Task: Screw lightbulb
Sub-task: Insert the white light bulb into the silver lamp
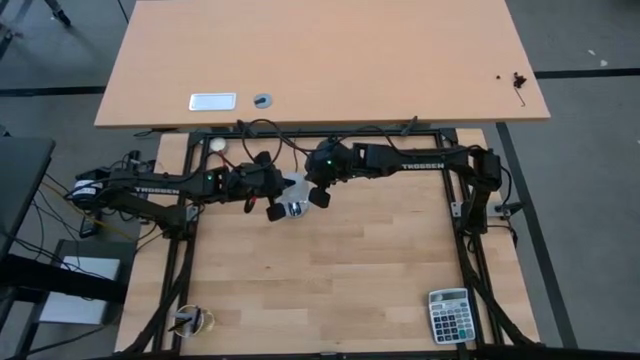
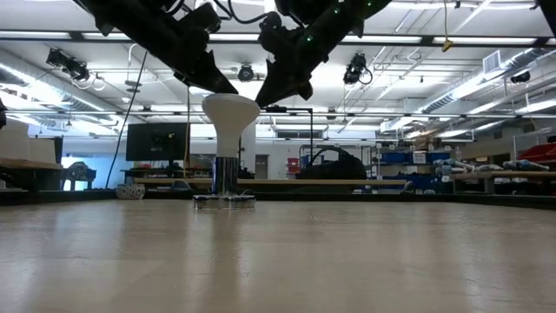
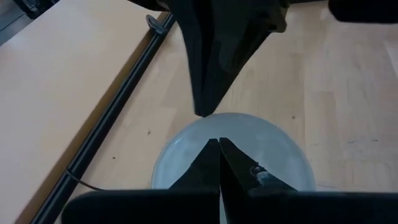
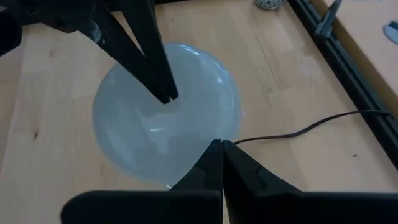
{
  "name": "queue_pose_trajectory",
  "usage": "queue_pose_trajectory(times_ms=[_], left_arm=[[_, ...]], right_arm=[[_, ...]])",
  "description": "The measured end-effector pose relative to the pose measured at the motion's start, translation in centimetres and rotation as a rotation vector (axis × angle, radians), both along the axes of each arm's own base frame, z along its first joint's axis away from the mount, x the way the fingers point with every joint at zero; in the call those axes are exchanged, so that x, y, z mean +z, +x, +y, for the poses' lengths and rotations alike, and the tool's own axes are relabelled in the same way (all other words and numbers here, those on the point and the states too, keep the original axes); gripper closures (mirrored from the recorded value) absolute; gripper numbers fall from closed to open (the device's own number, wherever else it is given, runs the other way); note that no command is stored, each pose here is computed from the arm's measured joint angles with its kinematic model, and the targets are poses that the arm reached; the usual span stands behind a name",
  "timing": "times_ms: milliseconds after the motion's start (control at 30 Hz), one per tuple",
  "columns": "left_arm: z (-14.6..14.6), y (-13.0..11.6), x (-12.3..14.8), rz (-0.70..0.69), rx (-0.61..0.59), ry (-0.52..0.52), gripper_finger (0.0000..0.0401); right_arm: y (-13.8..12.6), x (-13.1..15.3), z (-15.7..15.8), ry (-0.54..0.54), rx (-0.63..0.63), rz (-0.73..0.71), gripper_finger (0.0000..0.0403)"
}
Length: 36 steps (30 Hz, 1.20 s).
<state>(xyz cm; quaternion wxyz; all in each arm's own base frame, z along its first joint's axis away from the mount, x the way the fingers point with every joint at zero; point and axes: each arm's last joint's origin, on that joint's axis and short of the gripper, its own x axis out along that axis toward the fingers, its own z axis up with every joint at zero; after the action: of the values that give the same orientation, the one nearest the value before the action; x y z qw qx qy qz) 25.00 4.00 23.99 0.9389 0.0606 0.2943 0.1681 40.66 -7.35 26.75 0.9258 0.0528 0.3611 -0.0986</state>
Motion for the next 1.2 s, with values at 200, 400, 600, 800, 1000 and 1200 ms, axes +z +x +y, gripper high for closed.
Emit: queue_pose_trajectory(times_ms=[200,400,600,800,1000,1200], left_arm=[[0.0,0.0,0.0,0.006,0.003,0.001,0.0401],[0.1,0.0,0.0,0.004,0.020,0.012,0.0401],[0.1,0.0,0.0,0.004,0.019,0.011,0.0401],[0.1,0.0,0.0,0.005,0.017,0.013,0.0401],[0.1,0.0,0.0,0.000,0.015,0.014,0.0401],[0.1,0.0,0.0,0.004,0.012,0.012,0.0401]], right_arm=[[0.0,-0.1,1.4,0.070,0.046,0.013,0.0394],[0.3,-0.7,3.7,0.183,0.189,0.029,0.0394],[0.3,0.5,3.3,0.031,0.092,-0.024,0.0394],[0.1,0.9,0.6,-0.083,-0.052,-0.045,0.0394],[0.2,0.2,-1.2,-0.073,-0.088,-0.041,0.0394],[1.1,-1.2,-1.3,-0.035,-0.054,-0.035,0.0394]])
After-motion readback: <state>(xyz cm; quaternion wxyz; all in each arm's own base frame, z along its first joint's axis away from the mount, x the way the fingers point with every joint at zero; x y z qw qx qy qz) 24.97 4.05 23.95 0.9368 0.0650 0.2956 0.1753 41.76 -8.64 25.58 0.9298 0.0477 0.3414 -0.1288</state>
